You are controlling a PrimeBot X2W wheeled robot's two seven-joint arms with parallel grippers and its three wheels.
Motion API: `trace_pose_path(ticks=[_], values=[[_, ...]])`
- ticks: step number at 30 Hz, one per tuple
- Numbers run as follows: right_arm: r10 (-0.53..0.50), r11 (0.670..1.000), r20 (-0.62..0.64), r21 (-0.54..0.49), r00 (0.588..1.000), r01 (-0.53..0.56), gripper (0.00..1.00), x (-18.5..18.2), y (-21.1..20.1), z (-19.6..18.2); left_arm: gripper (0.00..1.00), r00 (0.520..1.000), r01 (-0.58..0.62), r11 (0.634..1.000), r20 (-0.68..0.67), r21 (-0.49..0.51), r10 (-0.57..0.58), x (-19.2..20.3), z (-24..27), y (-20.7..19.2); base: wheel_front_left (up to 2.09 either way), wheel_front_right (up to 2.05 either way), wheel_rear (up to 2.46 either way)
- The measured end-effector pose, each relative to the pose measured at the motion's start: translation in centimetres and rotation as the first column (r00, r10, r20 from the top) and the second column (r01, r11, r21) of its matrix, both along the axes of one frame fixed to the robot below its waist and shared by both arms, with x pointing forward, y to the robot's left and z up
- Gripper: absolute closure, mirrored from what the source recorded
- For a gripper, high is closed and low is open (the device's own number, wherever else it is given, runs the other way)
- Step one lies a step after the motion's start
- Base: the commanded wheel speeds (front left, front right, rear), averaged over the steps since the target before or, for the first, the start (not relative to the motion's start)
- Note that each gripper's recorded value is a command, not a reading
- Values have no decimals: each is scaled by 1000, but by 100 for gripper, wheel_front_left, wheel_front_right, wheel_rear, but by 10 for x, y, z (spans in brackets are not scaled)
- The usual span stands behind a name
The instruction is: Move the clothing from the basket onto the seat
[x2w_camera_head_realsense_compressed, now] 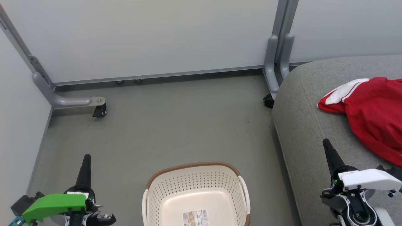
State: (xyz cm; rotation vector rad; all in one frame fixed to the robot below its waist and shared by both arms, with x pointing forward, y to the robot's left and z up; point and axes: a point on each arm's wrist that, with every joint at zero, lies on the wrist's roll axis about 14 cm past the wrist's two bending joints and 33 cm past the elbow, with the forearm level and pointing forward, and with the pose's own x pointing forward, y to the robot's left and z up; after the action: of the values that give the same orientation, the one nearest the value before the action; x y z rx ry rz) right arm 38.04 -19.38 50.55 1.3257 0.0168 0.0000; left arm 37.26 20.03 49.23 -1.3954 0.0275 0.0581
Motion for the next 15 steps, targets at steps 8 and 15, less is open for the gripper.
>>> trace_pose_path(ticks=[8, 15], values=[[-5, 998, -3, 67, 1000, 5, 100, 2, -2, -1, 100, 1000, 6, 999, 10, -49, -5, 4, 3, -1, 0, 0, 0], [-7, 992, 1, 123, 1000, 7, 100, 4, -3, 0, 100, 1000, 13, 996, 19, -89, -11, 8, 5, -1, 0, 0, 0]])
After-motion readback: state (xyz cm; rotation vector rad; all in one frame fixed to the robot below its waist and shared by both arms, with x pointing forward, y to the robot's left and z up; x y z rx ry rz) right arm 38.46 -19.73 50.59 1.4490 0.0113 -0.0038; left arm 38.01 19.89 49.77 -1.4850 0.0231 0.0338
